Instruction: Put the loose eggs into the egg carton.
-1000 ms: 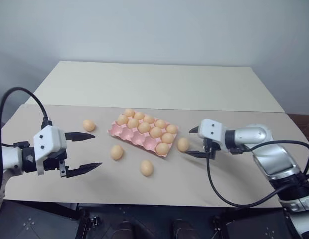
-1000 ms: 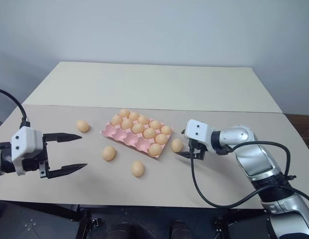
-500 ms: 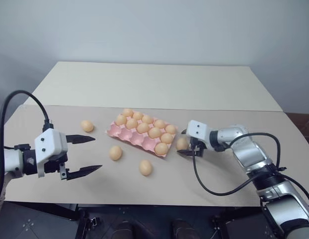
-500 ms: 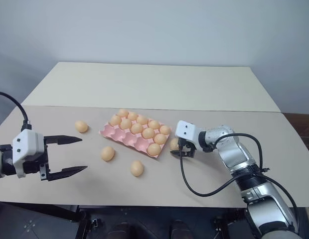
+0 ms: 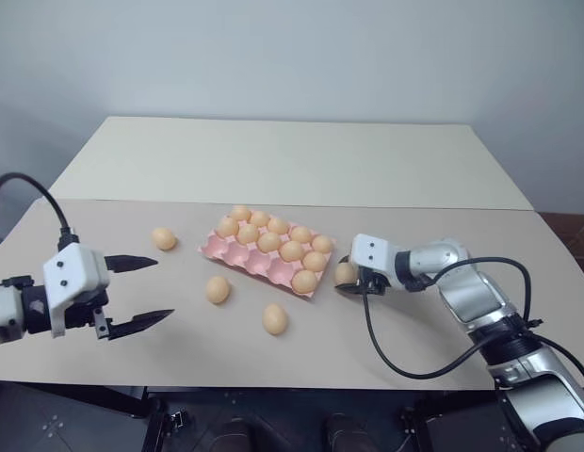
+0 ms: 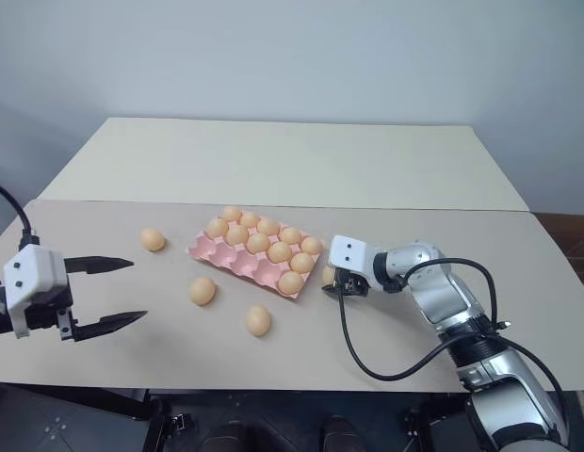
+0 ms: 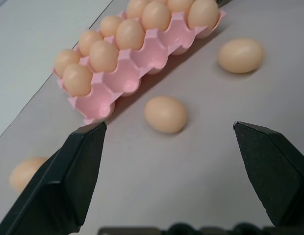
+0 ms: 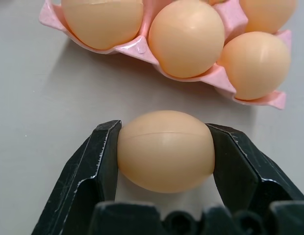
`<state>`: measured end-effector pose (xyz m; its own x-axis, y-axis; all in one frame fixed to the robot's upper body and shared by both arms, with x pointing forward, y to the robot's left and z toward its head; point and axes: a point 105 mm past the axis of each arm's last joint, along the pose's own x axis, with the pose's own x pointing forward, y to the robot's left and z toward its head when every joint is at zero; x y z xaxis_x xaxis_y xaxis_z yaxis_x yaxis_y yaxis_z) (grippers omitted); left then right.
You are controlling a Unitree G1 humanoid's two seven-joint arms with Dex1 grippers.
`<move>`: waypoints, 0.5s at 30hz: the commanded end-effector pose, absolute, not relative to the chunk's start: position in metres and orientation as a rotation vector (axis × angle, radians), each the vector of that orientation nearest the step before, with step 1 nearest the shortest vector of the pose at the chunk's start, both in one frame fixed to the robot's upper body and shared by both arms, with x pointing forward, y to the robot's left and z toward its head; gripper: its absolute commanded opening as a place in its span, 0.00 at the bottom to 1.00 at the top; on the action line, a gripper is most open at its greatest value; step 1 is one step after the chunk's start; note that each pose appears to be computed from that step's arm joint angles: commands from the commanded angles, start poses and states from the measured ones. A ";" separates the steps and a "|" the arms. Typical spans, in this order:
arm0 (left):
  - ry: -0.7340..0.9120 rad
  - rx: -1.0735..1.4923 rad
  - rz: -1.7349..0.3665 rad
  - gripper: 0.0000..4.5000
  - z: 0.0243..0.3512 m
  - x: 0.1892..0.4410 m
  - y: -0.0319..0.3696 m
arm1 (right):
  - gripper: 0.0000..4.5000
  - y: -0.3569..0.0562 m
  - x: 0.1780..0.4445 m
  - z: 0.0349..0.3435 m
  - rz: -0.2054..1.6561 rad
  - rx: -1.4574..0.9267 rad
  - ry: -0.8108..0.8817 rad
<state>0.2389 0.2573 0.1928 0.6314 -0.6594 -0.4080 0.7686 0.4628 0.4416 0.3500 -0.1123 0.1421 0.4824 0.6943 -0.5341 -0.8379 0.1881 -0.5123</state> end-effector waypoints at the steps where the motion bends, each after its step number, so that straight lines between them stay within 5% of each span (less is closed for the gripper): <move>1: 0.193 0.689 -0.845 1.00 0.199 0.237 0.270 | 0.58 -0.095 0.345 0.196 1.046 -0.880 -0.014; 7: 0.201 0.678 -0.837 1.00 0.195 0.238 0.273 | 0.58 -0.042 0.334 0.221 1.095 -0.860 -0.207; 15: 0.197 0.671 -0.839 1.00 0.193 0.235 0.270 | 0.58 -0.003 0.335 0.190 1.120 -0.943 -0.263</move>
